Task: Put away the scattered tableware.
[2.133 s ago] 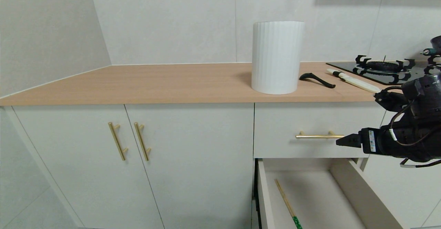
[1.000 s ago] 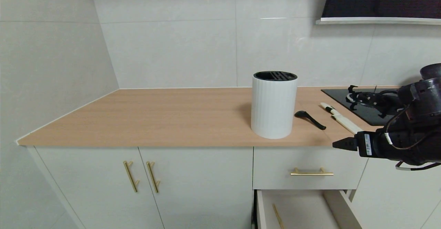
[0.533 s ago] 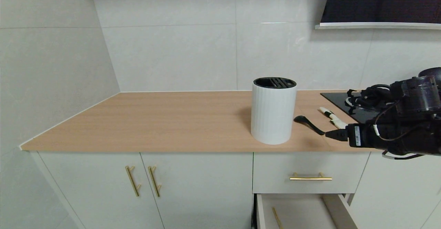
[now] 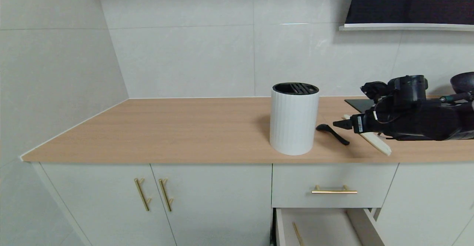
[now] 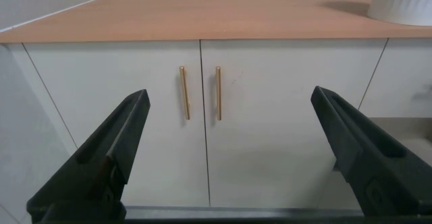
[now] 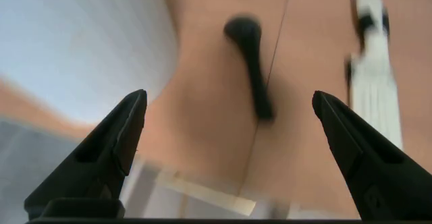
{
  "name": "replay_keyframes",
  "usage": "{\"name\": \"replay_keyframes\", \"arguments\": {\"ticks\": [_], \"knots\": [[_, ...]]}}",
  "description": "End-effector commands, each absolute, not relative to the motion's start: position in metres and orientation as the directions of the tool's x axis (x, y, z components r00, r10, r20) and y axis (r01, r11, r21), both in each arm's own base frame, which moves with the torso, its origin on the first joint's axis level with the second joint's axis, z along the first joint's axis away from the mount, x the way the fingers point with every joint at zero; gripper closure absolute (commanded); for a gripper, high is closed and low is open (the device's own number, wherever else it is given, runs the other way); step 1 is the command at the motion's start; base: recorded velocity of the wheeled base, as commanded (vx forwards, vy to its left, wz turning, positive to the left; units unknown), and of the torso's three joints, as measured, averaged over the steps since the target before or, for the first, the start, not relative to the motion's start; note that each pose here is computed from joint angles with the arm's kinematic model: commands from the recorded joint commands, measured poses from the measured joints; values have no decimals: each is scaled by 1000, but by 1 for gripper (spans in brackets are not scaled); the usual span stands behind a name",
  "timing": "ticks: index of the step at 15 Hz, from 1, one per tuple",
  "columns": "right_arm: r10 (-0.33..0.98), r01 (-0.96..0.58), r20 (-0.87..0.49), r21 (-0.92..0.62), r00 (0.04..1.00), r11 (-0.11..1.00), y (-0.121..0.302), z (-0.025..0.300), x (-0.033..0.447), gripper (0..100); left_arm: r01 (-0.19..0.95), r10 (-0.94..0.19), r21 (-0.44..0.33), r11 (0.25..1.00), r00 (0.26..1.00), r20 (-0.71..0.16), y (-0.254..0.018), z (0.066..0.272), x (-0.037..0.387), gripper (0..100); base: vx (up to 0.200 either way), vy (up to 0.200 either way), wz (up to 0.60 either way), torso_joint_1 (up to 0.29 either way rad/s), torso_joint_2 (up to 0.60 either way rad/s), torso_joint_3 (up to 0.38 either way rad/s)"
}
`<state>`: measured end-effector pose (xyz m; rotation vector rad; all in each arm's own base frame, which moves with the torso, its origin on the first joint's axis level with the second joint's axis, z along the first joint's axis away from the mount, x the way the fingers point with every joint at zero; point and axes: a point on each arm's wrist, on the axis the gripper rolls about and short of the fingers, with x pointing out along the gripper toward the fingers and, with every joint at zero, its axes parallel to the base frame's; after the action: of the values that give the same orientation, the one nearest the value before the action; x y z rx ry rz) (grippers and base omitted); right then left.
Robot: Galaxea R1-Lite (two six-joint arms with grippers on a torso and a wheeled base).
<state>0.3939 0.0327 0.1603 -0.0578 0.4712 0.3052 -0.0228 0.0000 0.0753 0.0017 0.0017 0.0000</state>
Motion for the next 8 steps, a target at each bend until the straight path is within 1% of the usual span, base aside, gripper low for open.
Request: {"name": "replay_keyframes", "arguments": {"ticks": [1,5,8], "knots": [[288,-330,-510,8,811,944,26,123,421,0,-2,2,2,1000,1000,-2,0,75,-23,0,0,0,0,0,0,0],[300,-365,-551,-8,778,931,25,96,432,0,0,0,2,1000,1000,-2,0,75,-23,0,0,0,0,0,0,0],[306,-370,-553,-4,775,929,26,90,437,0,0,0,2,1000,1000,-2,0,75,-23,0,0,0,0,0,0,0]]}}
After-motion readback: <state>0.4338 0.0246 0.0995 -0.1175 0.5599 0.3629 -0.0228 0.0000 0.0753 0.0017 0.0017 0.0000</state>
